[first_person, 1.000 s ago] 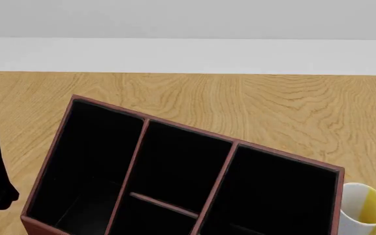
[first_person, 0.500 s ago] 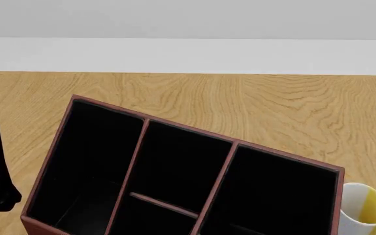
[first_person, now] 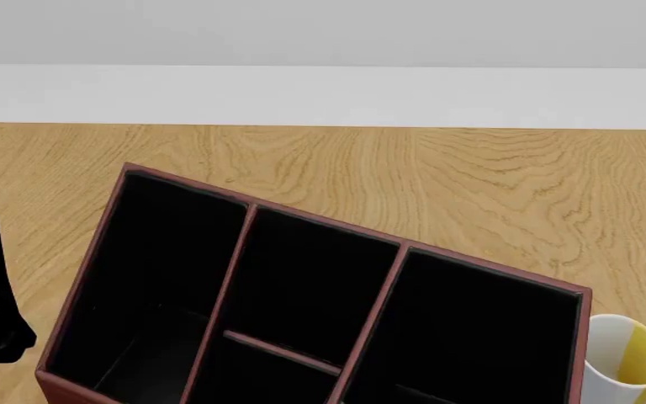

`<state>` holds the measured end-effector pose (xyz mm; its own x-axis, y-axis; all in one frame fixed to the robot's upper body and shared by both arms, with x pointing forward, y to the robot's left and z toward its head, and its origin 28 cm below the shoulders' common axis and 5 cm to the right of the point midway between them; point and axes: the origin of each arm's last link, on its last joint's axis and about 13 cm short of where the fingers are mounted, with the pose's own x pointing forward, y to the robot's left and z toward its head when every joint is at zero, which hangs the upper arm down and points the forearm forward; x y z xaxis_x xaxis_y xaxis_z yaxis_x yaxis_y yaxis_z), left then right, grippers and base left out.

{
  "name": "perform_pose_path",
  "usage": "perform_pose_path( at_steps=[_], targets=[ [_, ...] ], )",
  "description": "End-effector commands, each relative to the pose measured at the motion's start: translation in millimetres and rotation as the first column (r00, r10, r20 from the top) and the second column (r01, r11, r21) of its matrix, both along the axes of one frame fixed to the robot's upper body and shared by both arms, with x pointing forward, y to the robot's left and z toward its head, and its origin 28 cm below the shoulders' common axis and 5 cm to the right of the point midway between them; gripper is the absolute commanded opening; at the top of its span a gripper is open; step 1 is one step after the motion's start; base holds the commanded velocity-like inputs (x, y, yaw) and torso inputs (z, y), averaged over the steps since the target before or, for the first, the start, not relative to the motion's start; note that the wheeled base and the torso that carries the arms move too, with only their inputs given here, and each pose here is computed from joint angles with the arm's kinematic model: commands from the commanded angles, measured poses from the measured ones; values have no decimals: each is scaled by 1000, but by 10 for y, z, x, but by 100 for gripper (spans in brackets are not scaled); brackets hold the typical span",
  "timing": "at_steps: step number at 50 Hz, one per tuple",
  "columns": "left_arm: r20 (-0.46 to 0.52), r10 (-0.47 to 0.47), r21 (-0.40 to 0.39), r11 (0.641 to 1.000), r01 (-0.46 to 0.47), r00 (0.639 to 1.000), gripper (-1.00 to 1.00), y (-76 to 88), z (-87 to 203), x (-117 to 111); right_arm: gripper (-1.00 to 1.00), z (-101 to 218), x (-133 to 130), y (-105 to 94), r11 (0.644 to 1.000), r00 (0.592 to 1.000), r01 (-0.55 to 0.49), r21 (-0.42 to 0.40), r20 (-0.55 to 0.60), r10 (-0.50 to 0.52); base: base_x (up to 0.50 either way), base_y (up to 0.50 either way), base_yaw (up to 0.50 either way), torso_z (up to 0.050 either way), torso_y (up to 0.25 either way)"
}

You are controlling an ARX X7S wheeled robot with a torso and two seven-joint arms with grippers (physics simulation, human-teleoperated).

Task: Pick up the book and place it in the front compartment of the caddy.

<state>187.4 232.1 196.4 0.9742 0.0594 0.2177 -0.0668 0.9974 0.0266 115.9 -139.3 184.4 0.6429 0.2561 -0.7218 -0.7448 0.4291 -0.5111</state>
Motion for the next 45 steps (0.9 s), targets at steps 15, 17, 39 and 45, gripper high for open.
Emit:
perform_pose_path(
  at_steps=[15, 17, 39, 45],
  targets=[
    [7, -2, -1, 1000, 2, 1000, 100, -8, 39, 13, 100, -173, 105, -3, 1000, 999, -6, 16, -50, 7, 0, 0, 0, 0, 0],
    [7, -1, -1, 1000, 1, 1000, 100, -7, 39, 14, 100, -178, 113, -8, 1000, 999, -4, 17, -51, 5, 0, 0, 0, 0, 0],
    [1, 2, -1, 1000, -2, 1000, 100, 4, 6, 11, 100, -284, 222, -32, 1000, 996, -1, 1, -92, 1, 0, 0, 0, 0, 0],
    [0, 3, -2, 1000, -3, 1000, 100, 9, 0, 10, 100, -306, 237, -46, 1000, 995, 2, -3, -101, -3, 0, 0, 0, 0, 0]
  ],
)
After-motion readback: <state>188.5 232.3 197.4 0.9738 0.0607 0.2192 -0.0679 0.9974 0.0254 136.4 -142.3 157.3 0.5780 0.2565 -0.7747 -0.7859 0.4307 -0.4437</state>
